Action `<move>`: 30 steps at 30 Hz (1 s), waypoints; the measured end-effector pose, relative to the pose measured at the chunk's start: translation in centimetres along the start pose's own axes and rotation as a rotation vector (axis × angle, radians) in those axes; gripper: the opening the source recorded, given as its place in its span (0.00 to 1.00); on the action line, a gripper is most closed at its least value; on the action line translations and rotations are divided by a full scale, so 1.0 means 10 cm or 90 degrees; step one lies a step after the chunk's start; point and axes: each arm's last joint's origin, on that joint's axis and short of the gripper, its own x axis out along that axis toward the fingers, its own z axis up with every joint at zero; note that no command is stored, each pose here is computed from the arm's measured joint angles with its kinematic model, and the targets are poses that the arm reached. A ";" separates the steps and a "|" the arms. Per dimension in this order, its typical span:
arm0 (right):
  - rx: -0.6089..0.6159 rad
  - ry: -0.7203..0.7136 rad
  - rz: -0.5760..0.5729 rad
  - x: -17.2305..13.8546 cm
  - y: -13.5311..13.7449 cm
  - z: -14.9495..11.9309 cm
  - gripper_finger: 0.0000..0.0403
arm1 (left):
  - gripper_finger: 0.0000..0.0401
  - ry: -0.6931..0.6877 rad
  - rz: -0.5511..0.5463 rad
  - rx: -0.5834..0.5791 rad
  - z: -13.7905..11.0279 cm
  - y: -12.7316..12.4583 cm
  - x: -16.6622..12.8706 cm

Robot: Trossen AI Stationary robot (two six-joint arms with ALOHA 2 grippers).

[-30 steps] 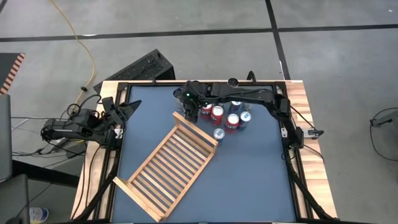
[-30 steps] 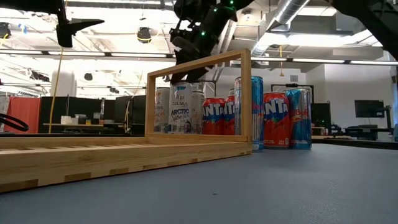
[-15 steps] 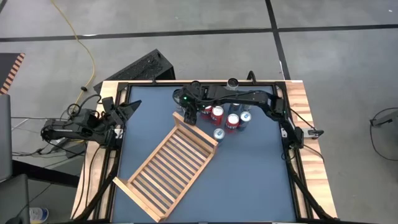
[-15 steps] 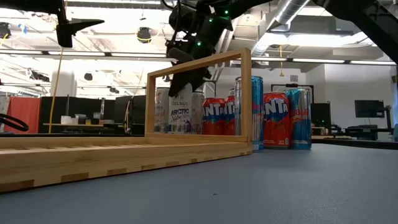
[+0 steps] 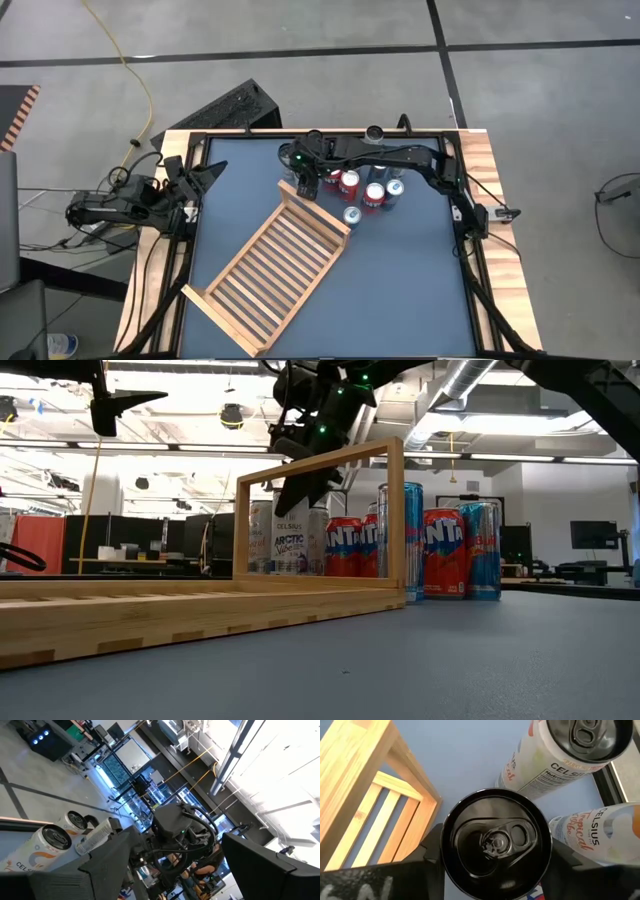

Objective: Place canned beverage on shelf
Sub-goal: Put the left white blue soda can on the shelf

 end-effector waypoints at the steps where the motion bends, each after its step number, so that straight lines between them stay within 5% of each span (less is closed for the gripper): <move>1: 0.000 0.000 0.000 -0.02 0.00 0.00 0.48 | 0.75 0.000 0.000 0.000 0.00 0.00 0.00; 10: 0.012 -0.031 -0.007 -0.24 -0.10 0.11 0.48 | 0.75 0.000 0.000 0.000 0.00 0.00 0.00; 20: 0.010 -0.137 -0.059 -0.96 -0.26 0.45 0.48 | 0.75 0.000 0.000 0.000 0.00 0.00 0.00; 30: -0.037 -0.229 -0.031 -1.44 0.05 0.48 0.49 | 0.75 -0.002 0.003 0.000 0.00 0.00 0.00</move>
